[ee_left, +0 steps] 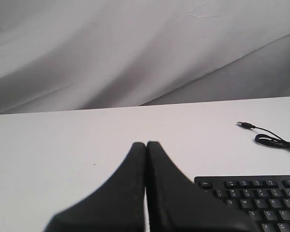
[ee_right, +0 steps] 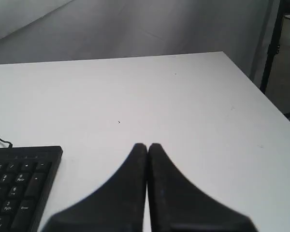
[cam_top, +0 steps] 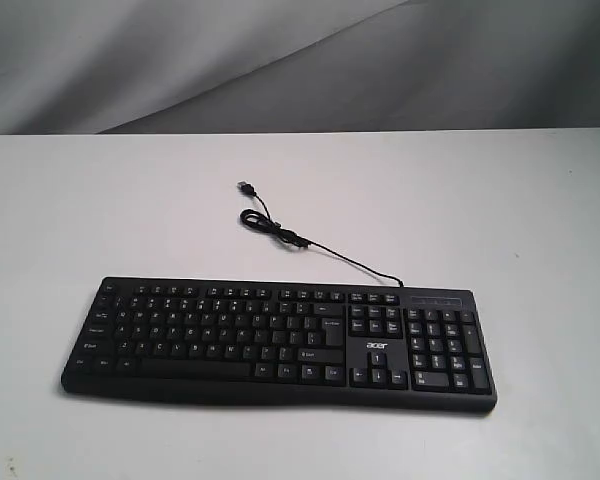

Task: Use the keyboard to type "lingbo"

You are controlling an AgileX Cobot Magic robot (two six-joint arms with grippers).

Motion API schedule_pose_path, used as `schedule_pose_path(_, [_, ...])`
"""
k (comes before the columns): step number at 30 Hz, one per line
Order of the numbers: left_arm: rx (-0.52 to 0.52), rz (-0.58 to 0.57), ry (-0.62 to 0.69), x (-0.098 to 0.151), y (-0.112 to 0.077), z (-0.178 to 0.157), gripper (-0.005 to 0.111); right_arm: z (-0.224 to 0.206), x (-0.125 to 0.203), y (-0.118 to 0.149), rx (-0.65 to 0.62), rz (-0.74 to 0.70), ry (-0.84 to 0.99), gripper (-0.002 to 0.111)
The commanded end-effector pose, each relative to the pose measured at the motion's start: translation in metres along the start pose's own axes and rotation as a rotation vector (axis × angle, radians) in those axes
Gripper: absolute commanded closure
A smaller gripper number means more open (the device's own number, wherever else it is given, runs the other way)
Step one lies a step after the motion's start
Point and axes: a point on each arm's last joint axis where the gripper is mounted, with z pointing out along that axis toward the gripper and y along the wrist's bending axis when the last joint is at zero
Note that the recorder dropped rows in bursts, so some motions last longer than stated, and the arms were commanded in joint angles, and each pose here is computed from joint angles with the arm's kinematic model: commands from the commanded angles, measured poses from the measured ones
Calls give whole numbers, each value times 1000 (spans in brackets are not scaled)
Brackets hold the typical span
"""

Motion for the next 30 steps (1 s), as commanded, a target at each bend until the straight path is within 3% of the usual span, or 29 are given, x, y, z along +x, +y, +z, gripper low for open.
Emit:
schedule_pose_path(1, [6, -1, -6, 1, 0, 0, 106, 0, -4, 0, 3, 5, -56, 108])
schedule_pose_path(4, [6, -1, -6, 1, 0, 0, 106, -5, -29, 0, -12, 42, -341, 108])
schedule_pose_path(8, [6, -1, -6, 1, 0, 0, 106, -14, -47, 0, -14, 42, -562, 108])
schedule_pose_path(11, [6, -1, -6, 1, 0, 0, 106, -36, -71, 1, -178, 330, -911, 108])
schedule_pose_path(14, [6, -1, -6, 1, 0, 0, 106, -43, -90, 16, -283, 175, -893, 108])
schedule_pose_path(20, [6, -1, -6, 1, 0, 0, 106, -21, -174, 27, -342, 177, -625, 108])
schedule_pose_path(26, [6, -1, -6, 1, 0, 0, 106, 81, -249, 31, -290, 25, -354, 108])
schedule_pose_path(30, [6, -1, -6, 1, 0, 0, 106, 170, -254, 23, -77, -282, -159, 108])
